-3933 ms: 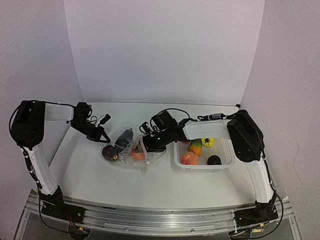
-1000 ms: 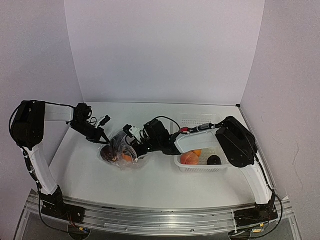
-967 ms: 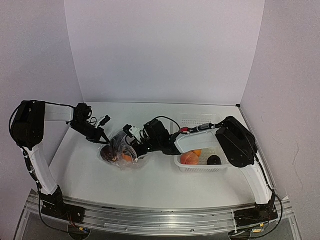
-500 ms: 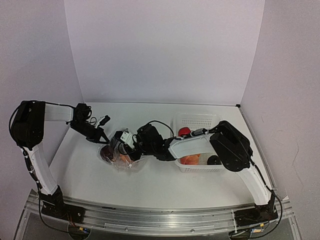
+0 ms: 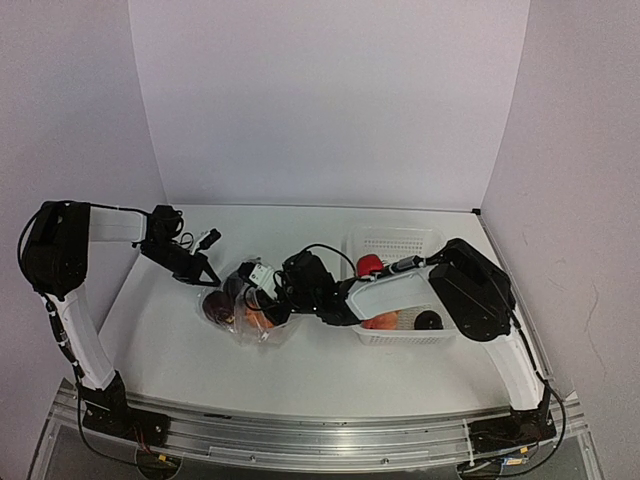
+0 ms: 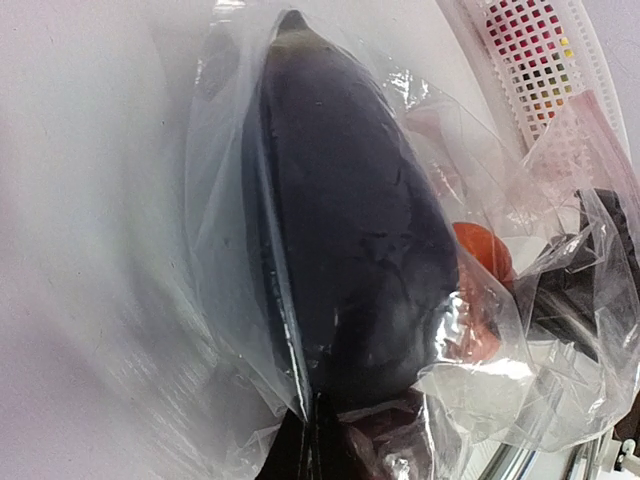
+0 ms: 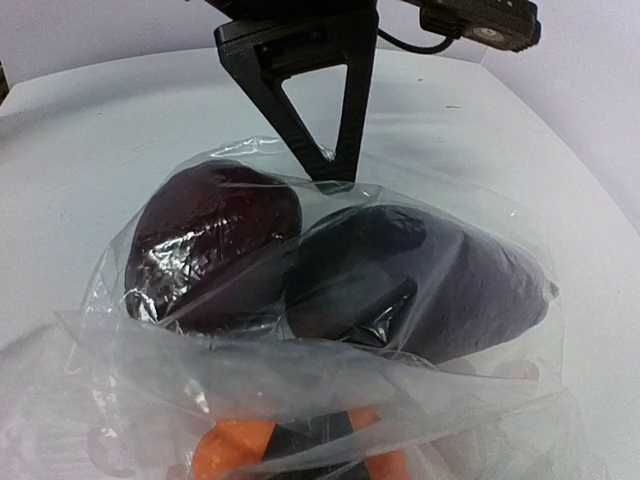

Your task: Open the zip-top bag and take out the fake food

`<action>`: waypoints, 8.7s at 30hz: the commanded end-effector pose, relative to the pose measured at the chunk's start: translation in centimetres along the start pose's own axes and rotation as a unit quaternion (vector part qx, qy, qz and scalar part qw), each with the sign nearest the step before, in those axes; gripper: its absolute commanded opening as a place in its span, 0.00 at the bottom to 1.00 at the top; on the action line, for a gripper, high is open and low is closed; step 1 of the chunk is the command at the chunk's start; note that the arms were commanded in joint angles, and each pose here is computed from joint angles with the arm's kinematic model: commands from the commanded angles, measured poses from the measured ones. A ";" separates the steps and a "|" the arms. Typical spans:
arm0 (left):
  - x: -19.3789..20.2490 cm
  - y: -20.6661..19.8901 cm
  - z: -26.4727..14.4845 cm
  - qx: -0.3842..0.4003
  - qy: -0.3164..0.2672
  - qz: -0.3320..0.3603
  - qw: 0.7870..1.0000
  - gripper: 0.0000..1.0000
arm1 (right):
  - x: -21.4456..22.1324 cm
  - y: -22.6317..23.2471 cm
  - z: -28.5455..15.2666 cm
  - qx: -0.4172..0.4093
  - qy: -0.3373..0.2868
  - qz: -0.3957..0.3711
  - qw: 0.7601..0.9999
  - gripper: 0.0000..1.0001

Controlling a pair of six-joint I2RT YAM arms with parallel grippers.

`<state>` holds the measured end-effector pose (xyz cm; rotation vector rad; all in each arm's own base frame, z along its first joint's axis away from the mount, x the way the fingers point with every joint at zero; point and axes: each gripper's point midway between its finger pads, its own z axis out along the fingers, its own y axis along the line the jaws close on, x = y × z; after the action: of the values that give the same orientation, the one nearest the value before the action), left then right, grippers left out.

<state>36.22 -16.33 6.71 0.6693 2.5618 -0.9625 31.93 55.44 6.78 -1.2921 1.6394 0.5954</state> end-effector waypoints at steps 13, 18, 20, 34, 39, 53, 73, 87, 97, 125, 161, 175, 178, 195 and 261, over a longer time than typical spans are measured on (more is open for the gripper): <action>-2.3 0.7 -1.5 -0.020 -0.030 0.006 0.999 0.00 | -3.1 -0.1 -9.9 0.013 -0.005 0.082 0.997 0.00; -2.5 0.9 -1.7 -0.026 -0.033 0.003 0.999 0.00 | -3.3 0.5 -12.0 0.003 -0.014 0.100 0.995 0.00; -2.4 0.9 -1.6 -0.025 -0.032 0.001 0.999 0.00 | -4.9 -0.4 -13.2 0.023 -0.042 0.117 0.992 0.00; -2.1 0.4 -1.5 -0.011 -0.034 -0.017 0.999 0.00 | -5.5 -14.0 -24.4 0.362 -0.076 0.163 0.915 0.00; -2.1 0.2 -1.6 -0.006 -0.035 -0.035 0.999 0.00 | 4.7 -17.2 -28.6 0.475 0.048 0.208 0.854 0.00; -0.2 0.2 -1.0 -0.001 -0.015 -0.103 0.995 0.00 | 5.8 -18.4 -31.7 0.498 0.159 0.198 0.829 0.61; 0.7 -0.2 -1.1 -0.001 -0.023 -0.120 0.993 0.00 | -1.7 -2.2 -12.8 -0.084 0.135 0.398 0.903 0.35; 2.1 -1.4 -0.4 0.039 -0.020 -0.138 0.989 0.00 | -1.8 1.4 -2.4 -0.140 0.114 0.400 0.899 0.54; 2.4 -2.1 0.5 0.065 -0.012 -0.133 0.989 0.00 | 0.8 -3.6 1.2 0.012 0.068 0.461 0.885 0.78; 2.3 -1.0 1.8 0.031 0.018 -0.026 0.999 0.00 | 2.0 -3.3 5.9 -0.003 0.044 0.426 0.903 0.82; 0.0 -0.1 1.2 0.055 -0.007 -0.055 0.997 0.00 | -0.5 -5.7 4.4 0.005 -0.026 0.399 0.917 0.09; -2.3 4.6 -1.6 -0.048 -0.049 -0.094 0.993 0.00 | 0.7 -2.4 -5.1 -0.120 0.054 0.372 0.919 0.05; -1.9 5.2 -1.6 -0.064 -0.044 -0.089 0.993 0.00 | 1.0 -2.2 -6.3 -0.121 0.058 0.372 0.918 0.05; 0.3 3.6 -0.7 -0.025 -0.025 -0.087 0.996 0.00 | 3.4 -0.7 -4.7 -0.120 0.106 0.368 0.916 0.22; -1.4 3.2 -2.4 -0.023 -0.075 -0.159 0.984 0.00 | -3.2 -2.9 -9.0 -0.104 0.047 0.344 0.932 0.16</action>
<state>36.89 -14.68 4.71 0.2747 2.6662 -1.0985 32.12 49.42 6.10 -0.8217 2.2604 1.0983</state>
